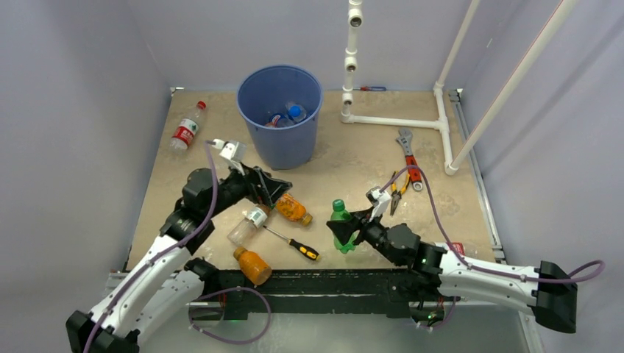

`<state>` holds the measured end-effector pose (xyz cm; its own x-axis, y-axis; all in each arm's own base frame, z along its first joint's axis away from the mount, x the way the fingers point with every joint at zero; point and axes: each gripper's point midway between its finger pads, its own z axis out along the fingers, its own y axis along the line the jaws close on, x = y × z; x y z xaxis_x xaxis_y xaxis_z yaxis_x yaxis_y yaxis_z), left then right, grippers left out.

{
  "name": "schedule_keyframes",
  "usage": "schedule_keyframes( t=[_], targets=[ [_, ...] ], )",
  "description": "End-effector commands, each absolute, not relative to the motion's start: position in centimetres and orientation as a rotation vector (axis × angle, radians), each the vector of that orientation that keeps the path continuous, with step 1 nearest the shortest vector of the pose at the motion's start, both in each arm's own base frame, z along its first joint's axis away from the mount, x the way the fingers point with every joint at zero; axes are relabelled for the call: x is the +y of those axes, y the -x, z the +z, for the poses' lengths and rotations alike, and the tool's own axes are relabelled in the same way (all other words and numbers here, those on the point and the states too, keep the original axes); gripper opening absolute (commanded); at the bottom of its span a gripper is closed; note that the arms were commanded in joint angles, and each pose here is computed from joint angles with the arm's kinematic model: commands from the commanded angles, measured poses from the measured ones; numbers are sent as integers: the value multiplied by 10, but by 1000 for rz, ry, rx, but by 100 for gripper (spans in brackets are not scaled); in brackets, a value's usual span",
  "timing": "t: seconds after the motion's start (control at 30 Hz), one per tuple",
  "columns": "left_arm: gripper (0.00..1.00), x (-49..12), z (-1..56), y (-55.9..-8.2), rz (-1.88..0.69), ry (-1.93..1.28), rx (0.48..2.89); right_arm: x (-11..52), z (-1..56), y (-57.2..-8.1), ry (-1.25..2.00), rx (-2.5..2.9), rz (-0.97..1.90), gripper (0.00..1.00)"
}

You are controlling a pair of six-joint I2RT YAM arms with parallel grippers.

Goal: Put the plastic bottles in the bin
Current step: Place the plastic bottle in the trash bin.

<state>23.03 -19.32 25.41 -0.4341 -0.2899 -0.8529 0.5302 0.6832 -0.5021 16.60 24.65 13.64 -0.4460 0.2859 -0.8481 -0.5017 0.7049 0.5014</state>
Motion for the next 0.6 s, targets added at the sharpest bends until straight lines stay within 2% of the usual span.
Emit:
schedule_keyframes(
  t=[0.0,0.3,0.57],
  targets=[
    [91,-245,283,-193,-1321,-483,1644,260,205,-151,258,1509,1125,40],
    [90,-279,304,-174,-1421,-625,1534,276,214,-145,324,1429,1187,34],
    [87,-262,300,-172,-1308,-614,1470,306,221,-139,368,1436,1264,34]
  ],
)
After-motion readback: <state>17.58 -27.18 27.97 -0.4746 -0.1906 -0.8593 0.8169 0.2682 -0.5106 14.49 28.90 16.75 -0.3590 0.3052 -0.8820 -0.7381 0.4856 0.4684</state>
